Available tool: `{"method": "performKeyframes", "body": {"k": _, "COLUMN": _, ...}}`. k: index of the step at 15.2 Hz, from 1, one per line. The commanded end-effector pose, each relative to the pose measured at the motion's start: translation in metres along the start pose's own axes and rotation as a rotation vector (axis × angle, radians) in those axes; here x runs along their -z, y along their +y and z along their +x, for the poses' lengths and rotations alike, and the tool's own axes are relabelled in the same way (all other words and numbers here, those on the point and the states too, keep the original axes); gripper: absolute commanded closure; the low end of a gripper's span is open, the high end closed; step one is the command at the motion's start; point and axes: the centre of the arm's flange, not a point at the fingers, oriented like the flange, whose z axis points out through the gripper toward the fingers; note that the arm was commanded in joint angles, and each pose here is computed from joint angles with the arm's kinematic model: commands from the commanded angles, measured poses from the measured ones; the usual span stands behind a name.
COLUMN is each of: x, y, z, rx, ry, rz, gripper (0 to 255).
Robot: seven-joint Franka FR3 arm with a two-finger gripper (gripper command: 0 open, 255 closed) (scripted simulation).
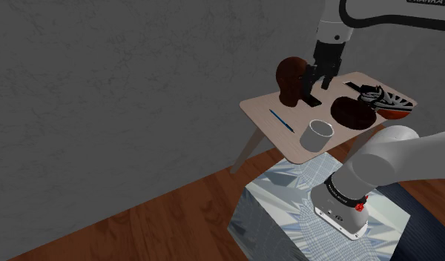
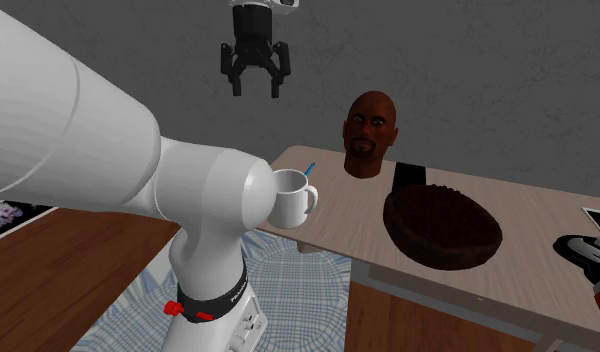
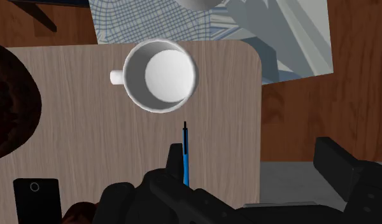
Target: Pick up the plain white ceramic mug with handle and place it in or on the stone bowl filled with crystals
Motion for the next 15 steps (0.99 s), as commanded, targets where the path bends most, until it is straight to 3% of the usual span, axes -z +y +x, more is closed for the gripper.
{"method": "performKeyframes", "body": {"k": 1, "x": 0.000, "y": 0.000, "z": 0.000, "rx": 0.000, "ry": 0.000, "rz": 0.000, "gripper": 0}}
{"method": "performKeyframes", "body": {"k": 11, "x": -0.123, "y": 0.015, "z": -0.037, "rx": 0.070, "ry": 0.030, "rz": -0.102, "gripper": 0}}
{"method": "performKeyframes", "body": {"k": 15, "x": -0.144, "y": 0.017, "z": -0.036, "rx": 0.070, "ry": 0.030, "rz": -0.102, "gripper": 0}}
